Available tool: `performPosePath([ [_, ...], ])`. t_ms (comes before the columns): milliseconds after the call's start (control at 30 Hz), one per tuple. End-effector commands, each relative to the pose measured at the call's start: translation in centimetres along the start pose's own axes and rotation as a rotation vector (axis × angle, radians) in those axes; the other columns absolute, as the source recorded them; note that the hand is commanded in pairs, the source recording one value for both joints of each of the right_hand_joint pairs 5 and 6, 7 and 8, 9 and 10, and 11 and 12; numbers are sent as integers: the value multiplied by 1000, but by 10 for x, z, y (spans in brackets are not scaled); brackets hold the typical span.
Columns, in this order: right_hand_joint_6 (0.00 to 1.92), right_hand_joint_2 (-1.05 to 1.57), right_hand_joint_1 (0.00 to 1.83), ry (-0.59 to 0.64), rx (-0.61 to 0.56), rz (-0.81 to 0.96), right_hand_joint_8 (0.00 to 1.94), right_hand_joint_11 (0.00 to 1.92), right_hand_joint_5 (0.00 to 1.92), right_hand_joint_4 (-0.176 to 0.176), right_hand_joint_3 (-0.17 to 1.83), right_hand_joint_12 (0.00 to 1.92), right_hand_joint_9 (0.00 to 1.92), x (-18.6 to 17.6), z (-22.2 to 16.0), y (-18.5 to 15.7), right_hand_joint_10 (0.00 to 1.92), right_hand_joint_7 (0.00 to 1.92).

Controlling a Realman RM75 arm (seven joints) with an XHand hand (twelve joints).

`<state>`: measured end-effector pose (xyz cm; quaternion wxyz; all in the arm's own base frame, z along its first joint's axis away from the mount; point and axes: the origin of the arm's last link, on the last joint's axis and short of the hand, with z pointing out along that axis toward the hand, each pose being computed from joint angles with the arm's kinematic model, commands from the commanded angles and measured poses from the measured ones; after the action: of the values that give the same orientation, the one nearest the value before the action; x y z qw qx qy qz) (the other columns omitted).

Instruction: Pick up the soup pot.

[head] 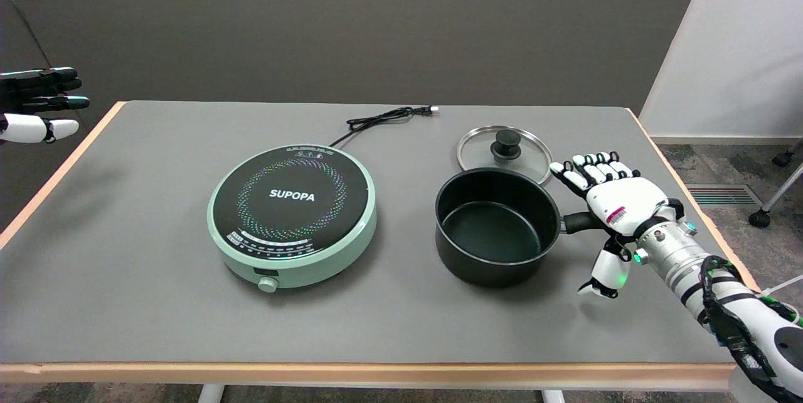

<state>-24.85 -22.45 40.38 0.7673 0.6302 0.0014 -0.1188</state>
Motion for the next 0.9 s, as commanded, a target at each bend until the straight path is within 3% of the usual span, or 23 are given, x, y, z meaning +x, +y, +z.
performPosePath([
  [33,28,-438,1049,-1,20,-8,28,28,28,176,907,28,28,-1,-2,-1,28,28],
  [333,30,-435,1042,-3,30,-8,30,30,30,176,956,30,30,-2,-1,-3,30,30],
  [467,40,-454,1039,-2,30,-7,40,40,40,176,1197,40,40,-2,-1,-3,40,40],
  [567,96,-397,1027,-2,31,-7,96,96,96,176,1218,96,96,-2,-1,-4,96,96],
  [633,152,-382,1026,93,138,0,152,152,152,176,1207,152,152,34,-16,-41,152,152],
  [667,185,-379,1029,-6,32,-9,185,185,185,176,1207,185,185,-3,-1,-4,185,185],
  [900,356,-394,1057,-9,38,-9,356,356,356,176,1265,356,356,-4,-1,-6,356,356],
])
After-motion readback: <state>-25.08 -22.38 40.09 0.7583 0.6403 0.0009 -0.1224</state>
